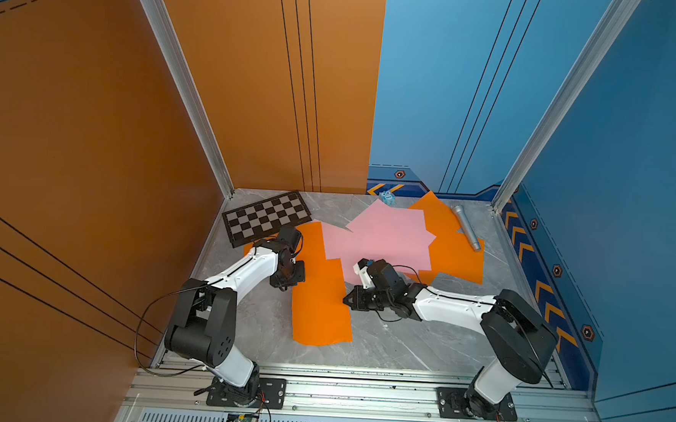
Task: Sort the scattered colored papers by color
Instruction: Pick up the colored paper, then place the colored paper at the center of the board.
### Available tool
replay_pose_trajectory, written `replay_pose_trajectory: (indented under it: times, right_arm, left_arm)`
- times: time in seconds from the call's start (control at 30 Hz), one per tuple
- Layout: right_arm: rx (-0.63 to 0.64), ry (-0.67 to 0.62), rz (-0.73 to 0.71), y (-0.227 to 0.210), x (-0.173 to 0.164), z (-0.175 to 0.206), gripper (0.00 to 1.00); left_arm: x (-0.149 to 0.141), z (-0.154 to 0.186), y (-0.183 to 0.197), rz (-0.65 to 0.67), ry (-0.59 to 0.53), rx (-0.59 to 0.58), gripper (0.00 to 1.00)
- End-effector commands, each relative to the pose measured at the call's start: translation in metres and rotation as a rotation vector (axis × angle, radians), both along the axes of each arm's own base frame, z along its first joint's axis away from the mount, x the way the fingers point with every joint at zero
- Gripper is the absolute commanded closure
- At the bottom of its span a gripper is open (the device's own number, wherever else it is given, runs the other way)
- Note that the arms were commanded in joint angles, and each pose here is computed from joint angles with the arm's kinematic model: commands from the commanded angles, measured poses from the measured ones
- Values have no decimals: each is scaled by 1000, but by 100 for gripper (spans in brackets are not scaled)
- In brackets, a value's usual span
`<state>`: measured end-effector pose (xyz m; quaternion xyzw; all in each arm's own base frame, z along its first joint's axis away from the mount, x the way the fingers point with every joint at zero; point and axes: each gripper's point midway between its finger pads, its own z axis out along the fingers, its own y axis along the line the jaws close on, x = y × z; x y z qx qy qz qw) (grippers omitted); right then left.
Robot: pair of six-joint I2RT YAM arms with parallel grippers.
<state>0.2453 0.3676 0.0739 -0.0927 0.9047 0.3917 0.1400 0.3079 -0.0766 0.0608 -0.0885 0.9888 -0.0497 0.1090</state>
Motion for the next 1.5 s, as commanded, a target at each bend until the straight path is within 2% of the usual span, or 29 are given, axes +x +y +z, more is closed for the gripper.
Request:
replay_pose_trajectory:
  times: [0.0,0.17,0.4,0.77,0.87,0.93,0.97,1.07,1.1,1.27,1.33,1.47]
  right_arm:
    - [3,45,38,12,-6,-11,100]
    - [-53,72,125,9,-24,-20,100]
    - [-107,122,289,16,-73,-30,100]
    - [-179,198,325,15,-91,-53,100]
    - [-194,194,332,18,-94,-55,100]
    - [-205,186,340,20,-96,-54,100]
    - [-209,181,340,20,-96,-53,100]
    - [-213,171,339,19,-96,-51,100]
    - [-212,166,337,19,-95,-49,100]
    - [-203,99,324,20,-82,-27,99]
    - [-177,67,311,22,-70,-10,92]
    - [-120,-4,240,19,-24,27,67]
  left_arm:
    - [-3,-2,5,4,22,30,100]
    - [10,5,8,17,-9,46,100]
    - [12,0,10,20,5,62,100]
    - [15,2,17,58,-7,83,98]
    - [21,9,15,61,-29,72,83]
    - [24,16,15,63,-48,66,63]
    - [25,19,16,67,-60,63,58]
    - [29,33,25,95,-100,56,32]
    - [30,38,29,107,-116,55,1]
    - [38,59,46,154,-177,52,2]
    - [43,63,52,179,-187,47,2]
    - [59,66,49,189,-186,-7,2]
